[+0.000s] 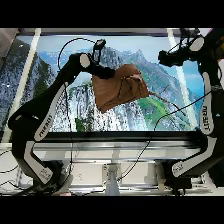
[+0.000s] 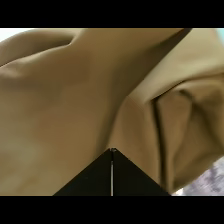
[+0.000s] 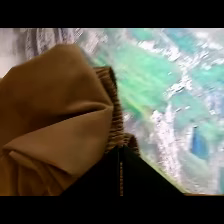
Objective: Fold the clothes and pants, and hang the long-sleeved shirts on hangers.
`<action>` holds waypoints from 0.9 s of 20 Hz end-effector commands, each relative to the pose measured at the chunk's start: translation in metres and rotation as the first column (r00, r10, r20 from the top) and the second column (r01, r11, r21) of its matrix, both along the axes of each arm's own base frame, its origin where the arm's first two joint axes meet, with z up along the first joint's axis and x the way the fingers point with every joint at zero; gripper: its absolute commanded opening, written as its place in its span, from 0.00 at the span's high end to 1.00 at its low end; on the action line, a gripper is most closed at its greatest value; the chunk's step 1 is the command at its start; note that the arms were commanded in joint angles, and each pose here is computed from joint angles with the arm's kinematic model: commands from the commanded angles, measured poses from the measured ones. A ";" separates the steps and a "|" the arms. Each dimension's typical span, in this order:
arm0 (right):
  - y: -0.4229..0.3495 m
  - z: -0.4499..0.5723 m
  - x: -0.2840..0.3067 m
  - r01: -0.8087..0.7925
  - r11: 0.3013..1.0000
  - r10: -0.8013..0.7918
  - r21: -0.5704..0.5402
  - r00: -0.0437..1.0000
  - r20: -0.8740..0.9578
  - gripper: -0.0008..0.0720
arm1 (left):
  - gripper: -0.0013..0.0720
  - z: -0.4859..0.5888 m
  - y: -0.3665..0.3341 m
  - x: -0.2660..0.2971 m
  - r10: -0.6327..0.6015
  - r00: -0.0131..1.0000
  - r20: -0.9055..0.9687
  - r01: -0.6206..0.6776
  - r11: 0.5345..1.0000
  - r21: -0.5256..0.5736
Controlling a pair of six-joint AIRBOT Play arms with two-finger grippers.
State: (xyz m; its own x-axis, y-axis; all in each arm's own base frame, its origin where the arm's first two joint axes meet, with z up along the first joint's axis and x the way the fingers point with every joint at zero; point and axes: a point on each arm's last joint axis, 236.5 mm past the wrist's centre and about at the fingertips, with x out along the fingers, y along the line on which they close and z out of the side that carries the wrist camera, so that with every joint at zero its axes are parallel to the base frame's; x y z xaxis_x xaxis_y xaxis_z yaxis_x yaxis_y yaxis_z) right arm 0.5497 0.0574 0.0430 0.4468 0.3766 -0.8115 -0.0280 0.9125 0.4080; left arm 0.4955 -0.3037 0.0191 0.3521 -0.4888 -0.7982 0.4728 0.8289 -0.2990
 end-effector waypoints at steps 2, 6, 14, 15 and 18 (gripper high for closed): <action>0.042 -0.032 0.006 -0.051 0.957 0.070 0.285 0.996 -0.057 0.04 | 0.96 -0.015 0.029 -0.008 -0.019 0.999 -0.037 0.024 0.991 0.131; -0.005 -0.061 0.008 0.020 0.981 0.000 0.191 0.995 -0.105 0.05 | 0.96 -0.016 0.029 -0.007 -0.018 0.999 -0.035 0.023 0.991 0.131; -0.011 -0.120 -0.012 0.141 0.890 0.010 0.434 0.945 -0.328 0.05 | 0.96 -0.014 0.029 0.000 -0.011 1.000 -0.005 0.012 0.991 0.130; 0.000 -0.122 -0.015 0.145 0.865 0.036 0.480 0.937 -0.348 0.05 | 0.96 -0.014 0.029 0.000 -0.011 1.000 -0.005 0.012 0.991 0.130; 0.035 -0.122 -0.013 0.164 0.779 0.091 0.605 0.925 -0.368 0.05 | 0.96 -0.014 0.029 -0.001 -0.012 1.000 -0.009 0.013 0.991 0.131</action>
